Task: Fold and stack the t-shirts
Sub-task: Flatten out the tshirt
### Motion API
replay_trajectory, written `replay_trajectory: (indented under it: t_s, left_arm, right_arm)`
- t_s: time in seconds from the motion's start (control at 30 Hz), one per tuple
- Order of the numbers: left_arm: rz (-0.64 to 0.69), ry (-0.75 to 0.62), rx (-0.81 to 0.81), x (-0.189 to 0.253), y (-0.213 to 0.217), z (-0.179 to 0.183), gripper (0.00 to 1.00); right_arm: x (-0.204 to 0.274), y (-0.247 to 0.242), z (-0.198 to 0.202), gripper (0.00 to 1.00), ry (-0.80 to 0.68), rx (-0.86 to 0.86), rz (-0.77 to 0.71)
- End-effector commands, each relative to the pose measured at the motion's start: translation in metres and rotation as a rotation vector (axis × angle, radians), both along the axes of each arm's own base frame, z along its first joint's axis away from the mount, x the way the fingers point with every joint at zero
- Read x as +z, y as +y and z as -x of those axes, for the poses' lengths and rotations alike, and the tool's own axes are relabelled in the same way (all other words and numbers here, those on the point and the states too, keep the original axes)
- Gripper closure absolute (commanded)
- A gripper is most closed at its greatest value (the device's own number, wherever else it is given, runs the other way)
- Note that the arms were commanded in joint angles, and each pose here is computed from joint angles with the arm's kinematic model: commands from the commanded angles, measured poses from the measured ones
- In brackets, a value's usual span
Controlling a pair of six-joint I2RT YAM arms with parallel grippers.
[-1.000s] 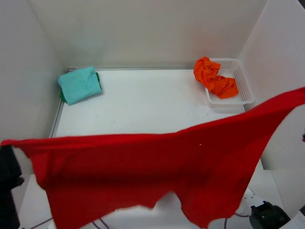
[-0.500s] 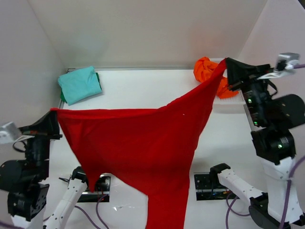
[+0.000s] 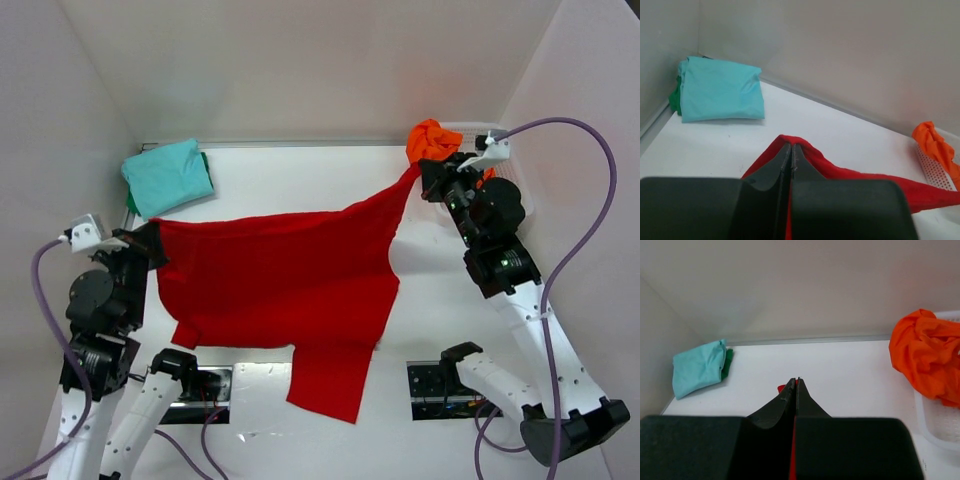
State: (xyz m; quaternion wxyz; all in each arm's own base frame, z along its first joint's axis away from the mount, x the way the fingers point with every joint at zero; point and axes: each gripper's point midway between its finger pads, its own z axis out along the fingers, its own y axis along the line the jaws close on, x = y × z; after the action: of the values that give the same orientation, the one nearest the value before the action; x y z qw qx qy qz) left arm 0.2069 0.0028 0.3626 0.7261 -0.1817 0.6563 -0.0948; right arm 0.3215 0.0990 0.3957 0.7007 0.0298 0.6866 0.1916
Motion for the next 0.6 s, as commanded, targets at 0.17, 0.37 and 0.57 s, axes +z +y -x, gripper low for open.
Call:
replay_trajectory:
  t_s: [0.17, 0.37, 0.57]
  left_arm:
    - [-0.043, 0.086, 0.120, -0.003, 0.007, -0.069, 1.00]
    - [-0.093, 0.176, 0.203, -0.020, 0.012, -0.114, 1.00]
    - [-0.118, 0.295, 0.236, -0.049, 0.021, -0.177, 1.00]
  right_arm:
    - [0.032, 0.000, -0.036, 1.00, -0.122, -0.057, -0.062]
    - [0.014, 0.015, -0.077, 1.00, -0.062, -0.045, -0.060]
    - [-0.004, 0.028, -0.126, 1.00, -0.014, -0.055, -0.045]
